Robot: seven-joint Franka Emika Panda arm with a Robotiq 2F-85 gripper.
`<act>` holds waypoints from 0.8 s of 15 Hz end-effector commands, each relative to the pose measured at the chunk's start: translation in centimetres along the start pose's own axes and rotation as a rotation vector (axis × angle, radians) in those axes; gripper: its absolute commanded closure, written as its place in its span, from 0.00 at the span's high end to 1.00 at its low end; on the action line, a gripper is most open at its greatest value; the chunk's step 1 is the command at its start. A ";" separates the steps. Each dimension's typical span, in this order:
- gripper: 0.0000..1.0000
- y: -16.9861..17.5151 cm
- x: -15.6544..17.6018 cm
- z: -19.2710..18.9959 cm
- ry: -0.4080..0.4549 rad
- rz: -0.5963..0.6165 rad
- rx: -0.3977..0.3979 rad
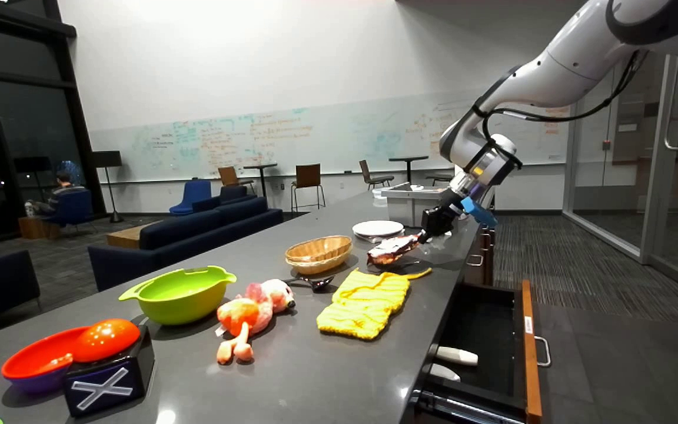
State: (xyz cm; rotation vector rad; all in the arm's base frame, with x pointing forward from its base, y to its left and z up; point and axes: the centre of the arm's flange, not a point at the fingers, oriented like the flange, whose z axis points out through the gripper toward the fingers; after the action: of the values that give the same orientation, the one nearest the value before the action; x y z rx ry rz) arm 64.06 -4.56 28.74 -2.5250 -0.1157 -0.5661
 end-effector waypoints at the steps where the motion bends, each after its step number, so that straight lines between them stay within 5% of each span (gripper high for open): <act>1: 0.00 -0.1 -1.3 -2.1 0.072 -0.004 0.023; 12: 0.00 -2.8 2.4 -2.4 0.270 -0.130 0.142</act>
State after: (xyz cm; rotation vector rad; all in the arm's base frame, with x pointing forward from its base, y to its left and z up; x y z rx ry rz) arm 64.82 -3.97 31.02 -2.3287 -0.1654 -0.8392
